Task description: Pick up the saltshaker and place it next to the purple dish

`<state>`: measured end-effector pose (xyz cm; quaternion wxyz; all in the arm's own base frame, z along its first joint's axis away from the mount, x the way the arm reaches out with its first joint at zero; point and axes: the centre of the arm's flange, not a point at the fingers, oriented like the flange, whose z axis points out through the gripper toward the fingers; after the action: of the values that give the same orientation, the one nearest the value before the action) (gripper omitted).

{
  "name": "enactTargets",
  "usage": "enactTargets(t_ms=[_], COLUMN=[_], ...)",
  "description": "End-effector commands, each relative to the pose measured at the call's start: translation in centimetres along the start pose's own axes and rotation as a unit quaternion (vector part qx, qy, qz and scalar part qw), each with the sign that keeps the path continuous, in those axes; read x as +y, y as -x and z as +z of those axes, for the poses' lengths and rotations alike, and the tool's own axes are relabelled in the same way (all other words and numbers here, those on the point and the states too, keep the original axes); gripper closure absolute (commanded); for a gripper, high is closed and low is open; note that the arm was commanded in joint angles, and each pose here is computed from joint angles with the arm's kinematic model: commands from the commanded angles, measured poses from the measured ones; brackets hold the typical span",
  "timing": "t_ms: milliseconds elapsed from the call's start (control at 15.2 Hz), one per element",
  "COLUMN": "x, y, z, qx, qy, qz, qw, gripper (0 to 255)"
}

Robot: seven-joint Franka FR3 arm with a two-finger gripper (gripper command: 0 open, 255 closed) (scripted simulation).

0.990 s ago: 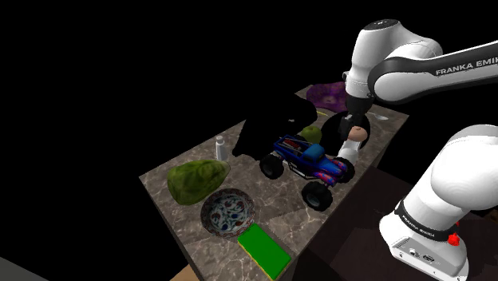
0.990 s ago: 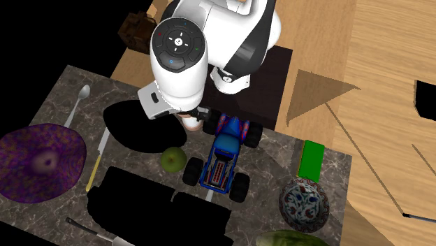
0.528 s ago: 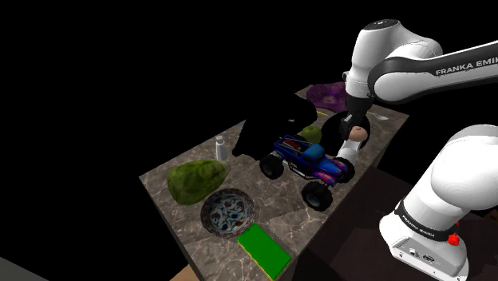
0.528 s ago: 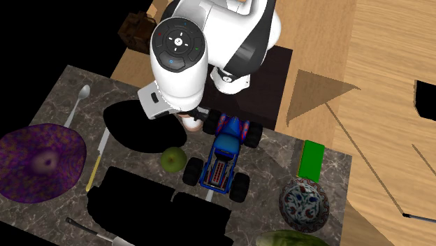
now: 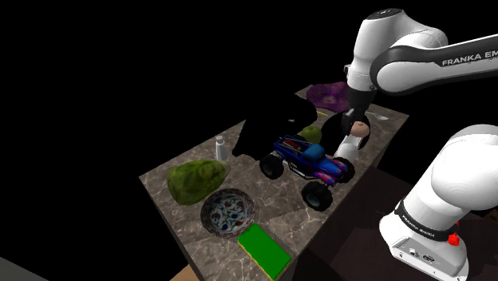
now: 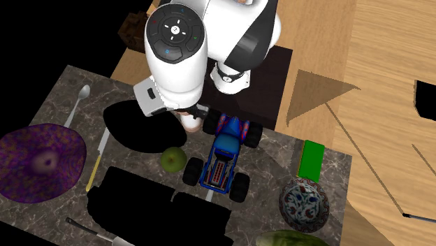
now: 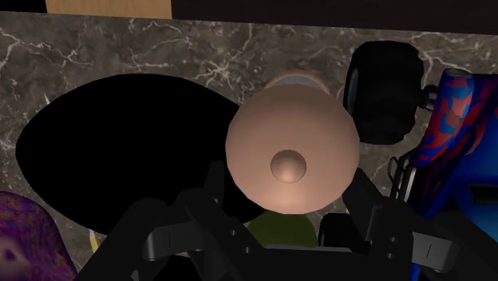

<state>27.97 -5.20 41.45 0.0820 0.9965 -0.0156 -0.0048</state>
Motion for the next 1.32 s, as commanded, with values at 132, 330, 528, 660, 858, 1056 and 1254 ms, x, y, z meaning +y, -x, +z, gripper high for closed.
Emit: enactTargets(t_ms=[132,330,528,660,858,1056,1254], x=[0.4,0.7,0.9,1.1,1.4,1.6,1.9], y=[0.1,0.1,0.1,0.1,0.1,0.1,0.1], z=[-2.1,-3.6,-5.2,-6.2,-7.8,-9.4,-10.9], qx=[0.0,0.0,0.0,0.0,0.0,0.0,0.0], qy=[0.0,0.0,0.0,0.0,0.0,0.0,0.0], qz=[0.0,0.0,0.0,0.0,0.0,0.0,0.0], qw=[1.0,1.0,1.0,1.0,1.0,1.0,1.0], gripper=[255,255,255,255,255,255,255])
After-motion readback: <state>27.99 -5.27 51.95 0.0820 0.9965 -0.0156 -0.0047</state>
